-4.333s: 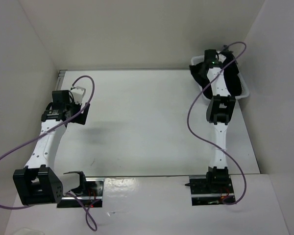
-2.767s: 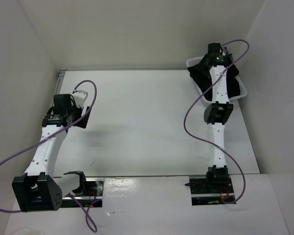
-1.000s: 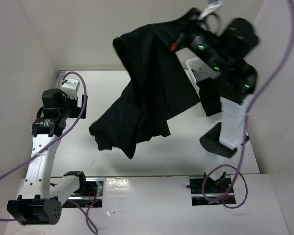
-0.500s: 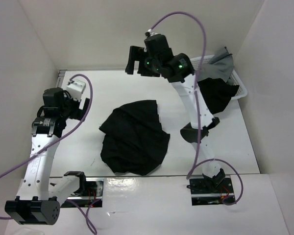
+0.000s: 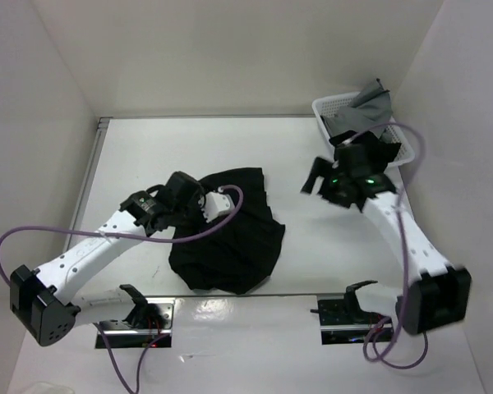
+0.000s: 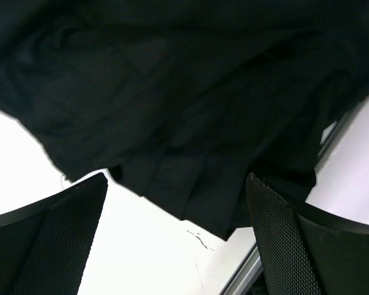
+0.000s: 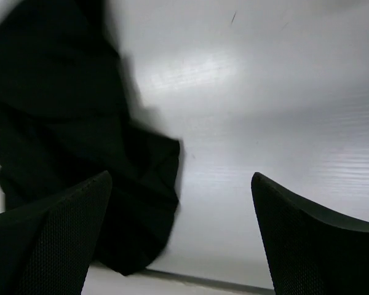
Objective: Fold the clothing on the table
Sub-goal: Flatten the skirt out
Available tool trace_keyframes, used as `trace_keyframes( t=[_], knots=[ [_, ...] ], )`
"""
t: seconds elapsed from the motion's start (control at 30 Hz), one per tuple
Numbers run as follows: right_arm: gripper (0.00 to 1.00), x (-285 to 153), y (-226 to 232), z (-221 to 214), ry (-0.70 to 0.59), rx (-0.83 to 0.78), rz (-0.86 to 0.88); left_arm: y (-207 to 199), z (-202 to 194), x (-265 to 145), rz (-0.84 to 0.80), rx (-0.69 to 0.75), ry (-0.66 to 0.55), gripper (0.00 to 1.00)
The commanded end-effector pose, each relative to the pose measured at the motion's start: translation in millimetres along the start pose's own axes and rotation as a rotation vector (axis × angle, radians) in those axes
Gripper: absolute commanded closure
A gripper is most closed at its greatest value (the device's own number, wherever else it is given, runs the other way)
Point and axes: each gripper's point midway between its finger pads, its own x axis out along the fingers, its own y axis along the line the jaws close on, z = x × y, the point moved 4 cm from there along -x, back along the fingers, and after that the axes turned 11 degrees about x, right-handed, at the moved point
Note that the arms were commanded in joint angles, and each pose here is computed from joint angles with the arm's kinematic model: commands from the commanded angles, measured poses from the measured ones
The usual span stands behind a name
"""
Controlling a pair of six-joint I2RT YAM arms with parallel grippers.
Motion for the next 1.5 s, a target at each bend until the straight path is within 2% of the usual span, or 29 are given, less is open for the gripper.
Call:
trace_keyframes(
  t=[0.0, 0.03, 0.1, 0.13, 0.23, 0.33, 0.43, 0.5, 0.6, 0.73, 0.8, 0.9, 0.97, 1.07, 1.13, 1.17, 1.2, 1.23, 1.33, 1.37, 1.4, 1.47],
  knots=[
    [0.02, 39, 49, -34, 0.107, -0.163, 0.205, -10, 6, 13, -0.009, 0.085, 0.042, 0.01],
    [0.02, 41, 63, -27, 0.109, -0.165, 0.242, -23, 13, 20, -0.028, 0.159, 0.062, 0.01],
    [0.02, 57, 73, -30, 0.134, -0.167, 0.248, -32, 16, 31, -0.025, 0.221, 0.112, 0.01],
    [0.02, 62, 81, -24, 0.106, -0.158, 0.276, -44, 25, 35, -0.049, 0.281, 0.091, 0.01],
    [0.02, 87, 88, -29, 0.143, -0.132, 0.323, -68, 35, 53, -0.079, 0.352, 0.065, 0.01],
    [0.02, 126, 89, -50, 0.254, -0.125, 0.317, -86, 37, 74, -0.072, 0.401, 0.042, 0.01],
    [0.02, 153, 89, -59, 0.289, -0.128, 0.292, -73, 40, 86, 0.044, 0.406, 0.028, 0.01],
    [0.02, 163, 89, -62, 0.303, -0.127, 0.29, -71, 39, 91, 0.06, 0.406, 0.038, 0.01],
    [0.02, 177, 92, -66, 0.328, -0.1, 0.297, -79, 48, 100, 0.005, 0.371, 0.006, 0.01],
    [0.02, 186, 102, -63, 0.329, -0.082, 0.323, -95, 30, 127, -0.09, 0.36, 0.09, 0.01],
    [0.02, 190, 110, -69, 0.347, -0.095, 0.337, -101, 25, 131, -0.117, 0.358, 0.078, 0.01],
    [0.02, 190, 115, -72, 0.356, -0.083, 0.339, -99, 22, 137, -0.096, 0.371, 0.067, 0.01],
    [0.02, 201, 109, -82, 0.382, -0.073, 0.299, -95, 14, 145, -0.056, 0.376, 0.111, 0.13],
    [0.02, 211, 103, -84, 0.369, -0.034, 0.249, -92, 16, 145, -0.029, 0.35, 0.109, 0.36],
    [0.02, 212, 94, -85, 0.376, -0.003, 0.206, -90, 23, 134, -0.018, 0.337, 0.086, 0.48],
    [0.05, 215, 85, -82, 0.367, 0.009, 0.184, -87, 27, 128, -0.004, 0.326, 0.077, 0.57],
    [0.07, 216, 78, -79, 0.366, 0.037, 0.168, -84, 28, 117, 0.019, 0.316, 0.071, 0.76],
    [0.09, 216, 79, -79, 0.367, 0.046, 0.166, -81, 34, 110, 0.027, 0.314, 0.053, 0.81],
    [0.28, 222, 78, -81, 0.41, 0.059, 0.184, -77, 33, 95, 0.048, 0.314, 0.062, 0.9],
    [0.37, 223, 76, -85, 0.428, 0.053, 0.187, -77, 32, 93, 0.046, 0.315, 0.066, 0.93],
    [0.6, 225, 77, -87, 0.44, 0.054, 0.197, -77, 29, 89, 0.042, 0.316, 0.077, 0.97],
    [0.83, 222, 80, -90, 0.451, 0.069, 0.236, -77, 25, 76, 0.041, 0.303, 0.08, 1.0]
  ],
)
